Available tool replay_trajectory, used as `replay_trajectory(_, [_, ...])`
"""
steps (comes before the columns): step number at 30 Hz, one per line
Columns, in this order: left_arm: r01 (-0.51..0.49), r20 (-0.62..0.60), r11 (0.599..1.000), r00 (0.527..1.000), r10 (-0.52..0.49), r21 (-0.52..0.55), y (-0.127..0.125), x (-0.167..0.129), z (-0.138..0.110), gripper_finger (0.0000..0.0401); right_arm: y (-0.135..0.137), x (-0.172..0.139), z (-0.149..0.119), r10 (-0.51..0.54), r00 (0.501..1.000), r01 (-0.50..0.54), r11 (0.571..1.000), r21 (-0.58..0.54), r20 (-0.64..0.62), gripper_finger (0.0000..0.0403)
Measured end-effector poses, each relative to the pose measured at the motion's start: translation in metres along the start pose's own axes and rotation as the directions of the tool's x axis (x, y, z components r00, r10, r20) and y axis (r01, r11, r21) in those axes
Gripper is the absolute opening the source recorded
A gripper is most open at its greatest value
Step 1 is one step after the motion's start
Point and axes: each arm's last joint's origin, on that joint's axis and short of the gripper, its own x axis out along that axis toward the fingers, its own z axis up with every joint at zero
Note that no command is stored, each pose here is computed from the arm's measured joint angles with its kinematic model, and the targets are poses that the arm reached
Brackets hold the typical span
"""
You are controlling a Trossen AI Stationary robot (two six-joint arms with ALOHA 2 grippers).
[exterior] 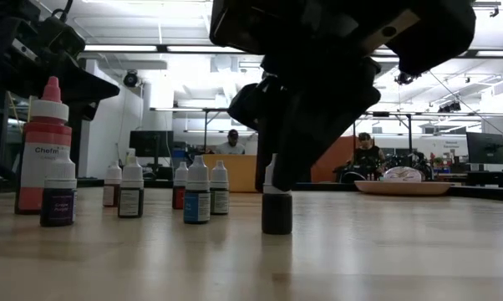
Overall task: Pick & Place food coloring
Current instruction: Put the small red food coloring bottle into the yellow bin
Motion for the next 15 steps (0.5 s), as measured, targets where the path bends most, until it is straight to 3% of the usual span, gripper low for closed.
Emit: replay_trajectory(15, [0.0,0.0,1.0,1.0,0.0,0.0,0.0,0.0,0.0,0.0001,-0.0013,-0.0051,0.0044,-0.002,1.0,0.002,1.0,0.005,-0.002,0.0061])
